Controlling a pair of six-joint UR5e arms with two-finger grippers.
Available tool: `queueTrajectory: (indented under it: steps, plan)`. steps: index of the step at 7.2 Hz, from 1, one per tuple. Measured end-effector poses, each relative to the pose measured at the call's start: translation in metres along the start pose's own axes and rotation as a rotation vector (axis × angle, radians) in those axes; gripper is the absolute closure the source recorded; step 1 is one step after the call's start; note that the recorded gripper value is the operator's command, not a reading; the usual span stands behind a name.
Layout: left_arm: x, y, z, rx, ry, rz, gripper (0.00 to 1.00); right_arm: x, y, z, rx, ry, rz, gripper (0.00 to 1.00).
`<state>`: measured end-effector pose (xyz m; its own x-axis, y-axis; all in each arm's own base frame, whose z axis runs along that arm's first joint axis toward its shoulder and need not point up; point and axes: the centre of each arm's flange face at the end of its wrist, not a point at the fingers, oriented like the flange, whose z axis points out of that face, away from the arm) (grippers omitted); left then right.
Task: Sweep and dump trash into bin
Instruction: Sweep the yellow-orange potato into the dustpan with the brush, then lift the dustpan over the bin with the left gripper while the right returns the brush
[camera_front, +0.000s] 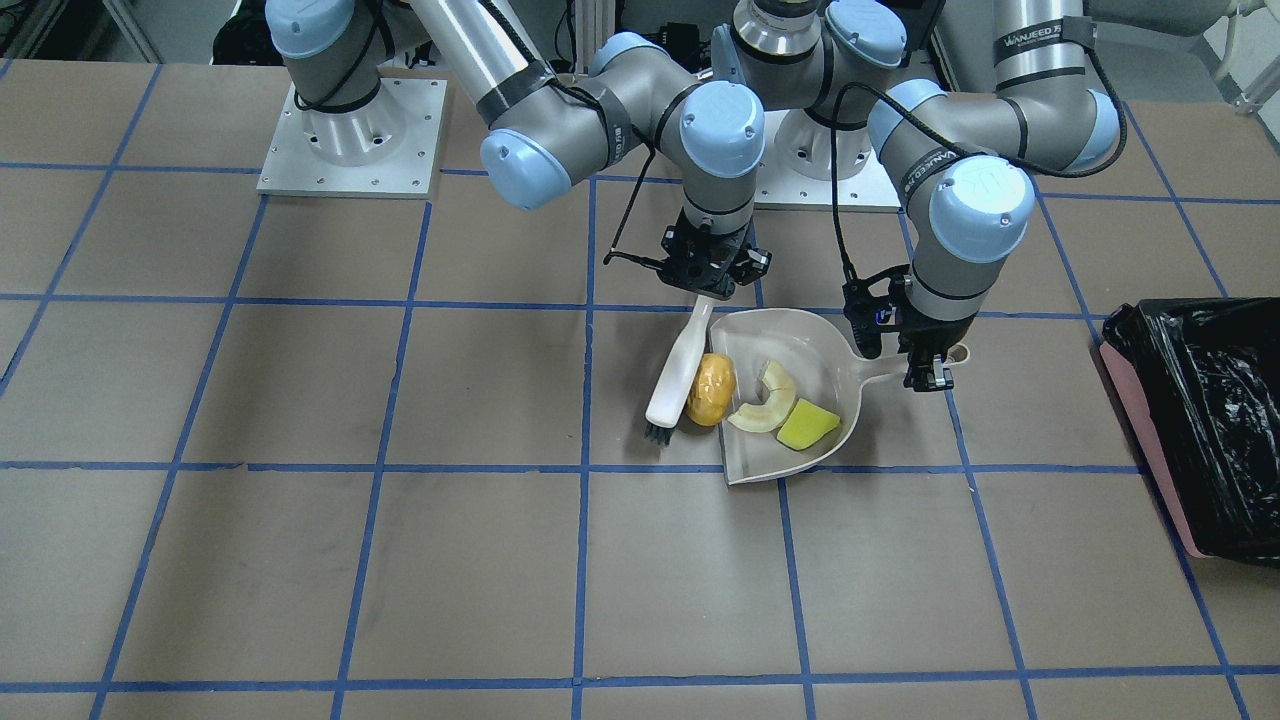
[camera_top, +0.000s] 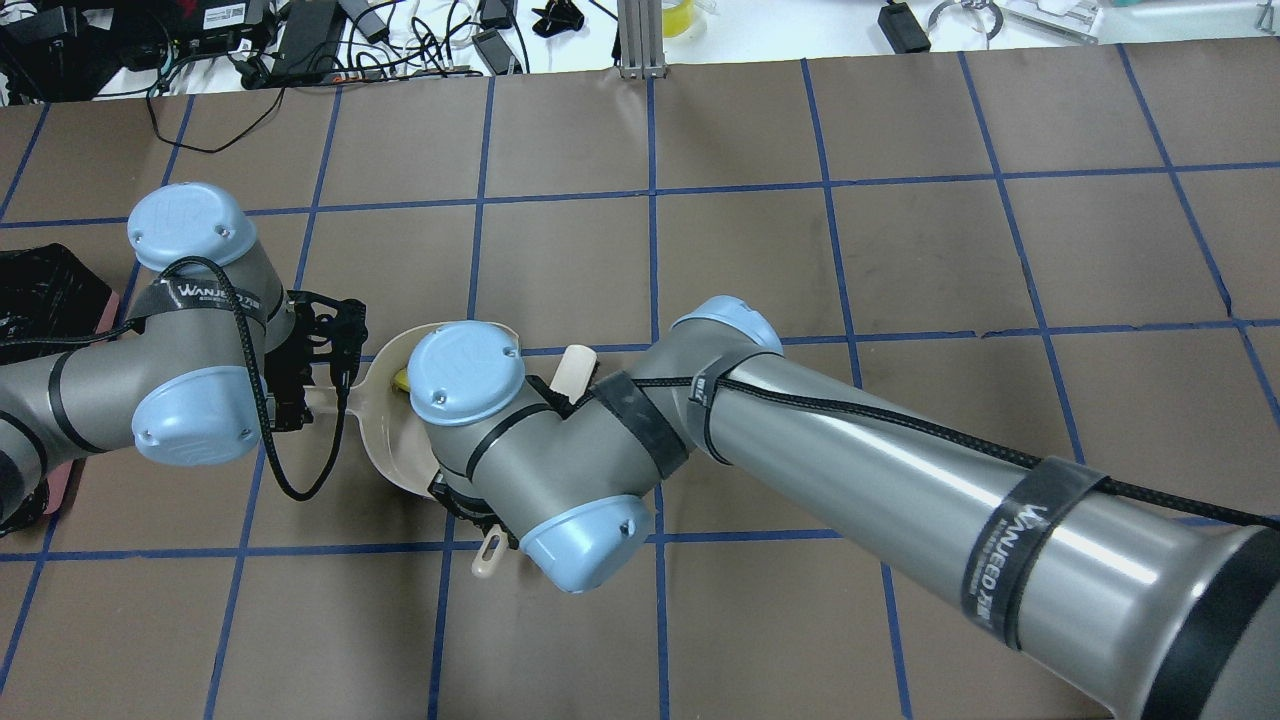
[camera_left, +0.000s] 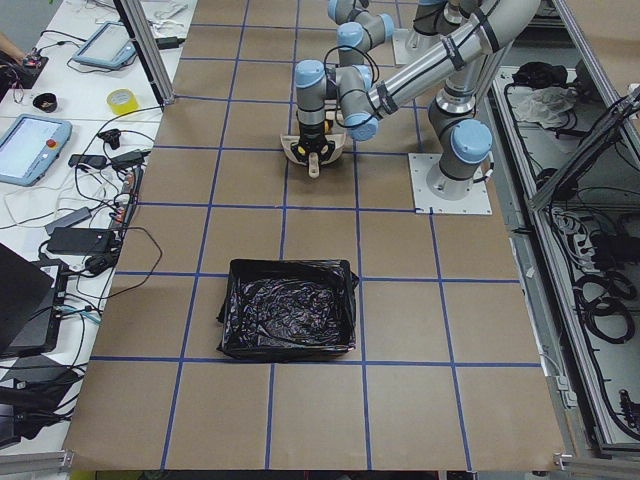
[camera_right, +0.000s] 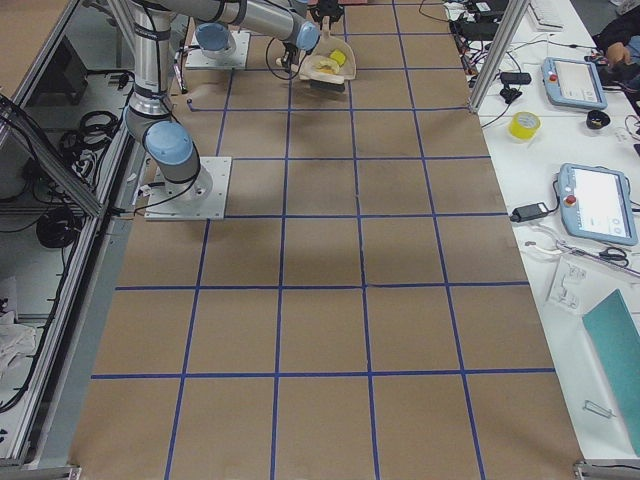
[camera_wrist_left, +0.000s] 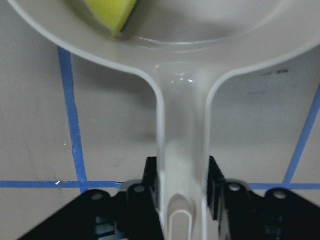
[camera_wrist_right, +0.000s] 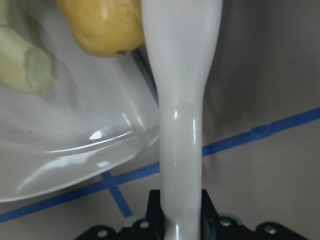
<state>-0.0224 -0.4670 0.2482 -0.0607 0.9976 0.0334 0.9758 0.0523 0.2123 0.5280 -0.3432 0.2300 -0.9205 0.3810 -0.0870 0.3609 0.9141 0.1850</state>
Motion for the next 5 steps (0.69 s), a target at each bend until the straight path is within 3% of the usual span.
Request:
queueTrajectory:
  steps: [2, 3, 5]
  plan:
    - [0.0, 0.0, -0.001, 0.0, -0.001, 0.0, 1.0, -0.047, 0.01, -0.014, -0.008, -0.067, 0.035, 1.0]
    - [0.0, 0.0, -0.001, -0.001, -0.002, 0.0, 1.0, -0.059, 0.012, -0.022, -0.014, -0.074, 0.046, 1.0]
    - [0.0, 0.002, -0.003, 0.0, -0.007, -0.004, 1.0, -0.059, 0.014, -0.028, -0.021, -0.041, 0.061, 1.0]
